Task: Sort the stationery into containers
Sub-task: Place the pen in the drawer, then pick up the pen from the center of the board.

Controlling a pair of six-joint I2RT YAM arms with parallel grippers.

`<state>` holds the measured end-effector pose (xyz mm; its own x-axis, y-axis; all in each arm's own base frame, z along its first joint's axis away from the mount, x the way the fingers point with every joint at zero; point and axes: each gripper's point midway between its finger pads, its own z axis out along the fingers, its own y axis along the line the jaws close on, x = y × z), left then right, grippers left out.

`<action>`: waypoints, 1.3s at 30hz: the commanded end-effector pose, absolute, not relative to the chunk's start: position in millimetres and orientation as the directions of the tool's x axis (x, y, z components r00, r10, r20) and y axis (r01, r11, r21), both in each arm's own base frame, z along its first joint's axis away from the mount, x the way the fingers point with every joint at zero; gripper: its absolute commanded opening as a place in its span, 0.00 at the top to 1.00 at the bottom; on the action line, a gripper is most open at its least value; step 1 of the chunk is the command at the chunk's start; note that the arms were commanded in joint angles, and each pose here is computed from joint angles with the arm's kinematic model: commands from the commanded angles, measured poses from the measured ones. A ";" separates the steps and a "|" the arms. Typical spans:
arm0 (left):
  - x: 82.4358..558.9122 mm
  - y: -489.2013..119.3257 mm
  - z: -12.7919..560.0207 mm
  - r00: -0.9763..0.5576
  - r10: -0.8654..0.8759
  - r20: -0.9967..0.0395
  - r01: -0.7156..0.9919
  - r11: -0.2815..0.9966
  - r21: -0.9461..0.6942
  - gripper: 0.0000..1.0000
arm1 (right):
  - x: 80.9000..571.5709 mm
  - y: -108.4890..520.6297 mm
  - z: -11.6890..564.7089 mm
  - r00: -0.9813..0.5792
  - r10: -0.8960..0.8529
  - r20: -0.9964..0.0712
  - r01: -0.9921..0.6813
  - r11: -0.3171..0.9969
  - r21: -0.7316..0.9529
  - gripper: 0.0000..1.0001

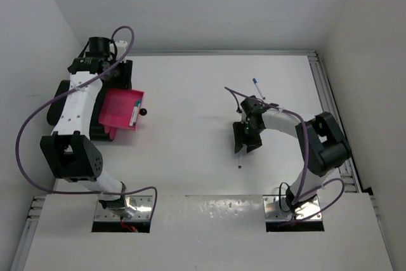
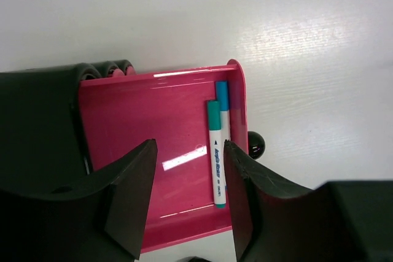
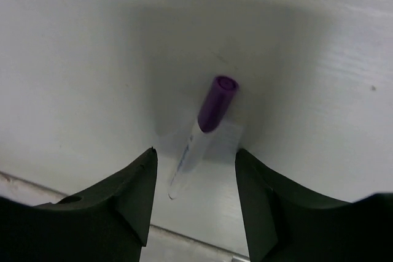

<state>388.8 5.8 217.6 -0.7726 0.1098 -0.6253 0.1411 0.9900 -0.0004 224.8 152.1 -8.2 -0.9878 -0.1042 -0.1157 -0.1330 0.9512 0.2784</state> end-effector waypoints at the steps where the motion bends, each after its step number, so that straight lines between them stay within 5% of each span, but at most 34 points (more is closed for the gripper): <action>1: 392.1 8.5 264.4 -0.679 0.121 -0.724 0.129 0.991 0.045 0.46 | 234.7 157.9 -15.3 -0.980 -0.138 -0.140 -0.163 0.969 0.187 0.47; 3: 391.5 10.3 271.7 -0.667 0.122 -0.735 0.120 0.991 0.055 0.46 | 230.9 159.0 -26.3 -0.980 -0.164 -0.113 -0.180 0.972 0.151 0.50; 9: 386.0 13.5 281.2 -0.653 0.130 -0.746 0.108 0.991 0.078 0.44 | 233.7 155.0 -39.0 -0.979 -0.189 -0.074 -0.195 0.977 0.085 0.85; 13: 380.1 -11.7 284.3 -0.602 0.149 -0.784 0.234 0.972 0.005 0.44 | 245.5 164.5 -29.6 -0.974 -0.199 -0.105 -0.212 0.968 0.134 1.00; 17: 344.5 -82.6 303.9 -0.456 0.112 -0.883 0.547 0.818 -0.179 0.43 | 263.1 209.7 23.0 -0.942 -0.249 -0.226 -0.327 0.833 0.446 1.00; 23: 299.3 -157.7 303.9 -0.423 -0.072 -0.903 0.727 0.569 -0.386 0.40 | 294.4 260.3 148.7 -0.840 -0.242 -0.486 -0.536 0.515 0.669 1.00; 29: 291.8 -203.4 323.4 -0.396 -0.199 -0.897 0.789 0.426 -0.443 0.40 | 294.3 303.4 241.2 -0.736 -0.165 -0.657 -0.674 0.264 0.690 1.00; 39: 293.0 -232.5 336.7 -0.472 -0.255 -0.844 0.785 0.314 -0.534 0.40 | 276.3 339.1 289.1 -0.702 -0.124 -0.701 -0.712 0.134 0.690 1.00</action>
<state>296.2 -223.4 306.4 -0.5114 -0.2197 -0.8308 0.7360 0.3871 -0.5554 281.0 330.5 249.6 -0.7563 -0.1590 -0.6346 -0.6536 0.2256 0.7224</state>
